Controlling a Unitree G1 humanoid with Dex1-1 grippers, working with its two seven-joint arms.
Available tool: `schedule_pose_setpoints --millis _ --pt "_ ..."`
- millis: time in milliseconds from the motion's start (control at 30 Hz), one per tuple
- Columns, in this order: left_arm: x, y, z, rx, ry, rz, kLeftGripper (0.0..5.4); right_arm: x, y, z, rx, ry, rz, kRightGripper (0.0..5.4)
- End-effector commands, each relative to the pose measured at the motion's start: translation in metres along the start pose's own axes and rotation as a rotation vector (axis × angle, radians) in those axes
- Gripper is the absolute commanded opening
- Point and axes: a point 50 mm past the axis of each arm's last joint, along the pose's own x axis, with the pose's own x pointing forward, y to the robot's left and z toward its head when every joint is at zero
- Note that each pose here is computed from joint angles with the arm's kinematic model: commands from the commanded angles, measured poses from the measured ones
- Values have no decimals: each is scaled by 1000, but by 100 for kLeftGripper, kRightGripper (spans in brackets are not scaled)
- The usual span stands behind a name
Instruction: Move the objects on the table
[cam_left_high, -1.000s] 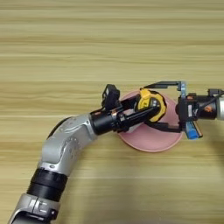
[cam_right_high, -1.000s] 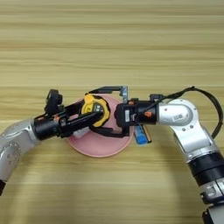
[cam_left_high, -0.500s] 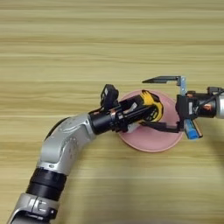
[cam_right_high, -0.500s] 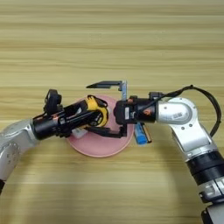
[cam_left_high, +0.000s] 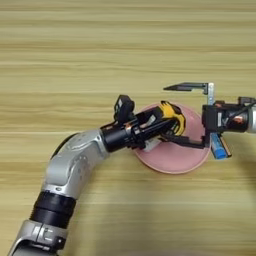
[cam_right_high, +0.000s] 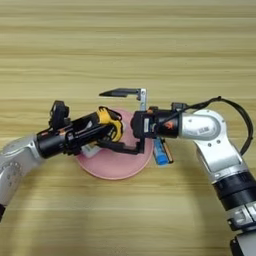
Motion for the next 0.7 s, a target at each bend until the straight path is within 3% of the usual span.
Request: schedule_pose_setpoints --millis 33,200,300,433,567,700 --pt "2 1 5 24 -9 4 245 -12 -1 7 17 -6 33 540" --pt "2 3 6 29 -19 20 245 -27 4 18 98 -62 48 540" --pt "1 6 6 34 -20 35 244 -37 -1 31 156 -157 -12 540" --pt "0 8 6 50 -19 53 244 -47 -8 34 225 -204 -145 540" --pt "-1 11 -1 113 37 79 244 -55 -28 14 298 -124 -481 540" --pt "-1 12 -14 226 143 68 244 -58 -43 1 326 -70 -700 540"
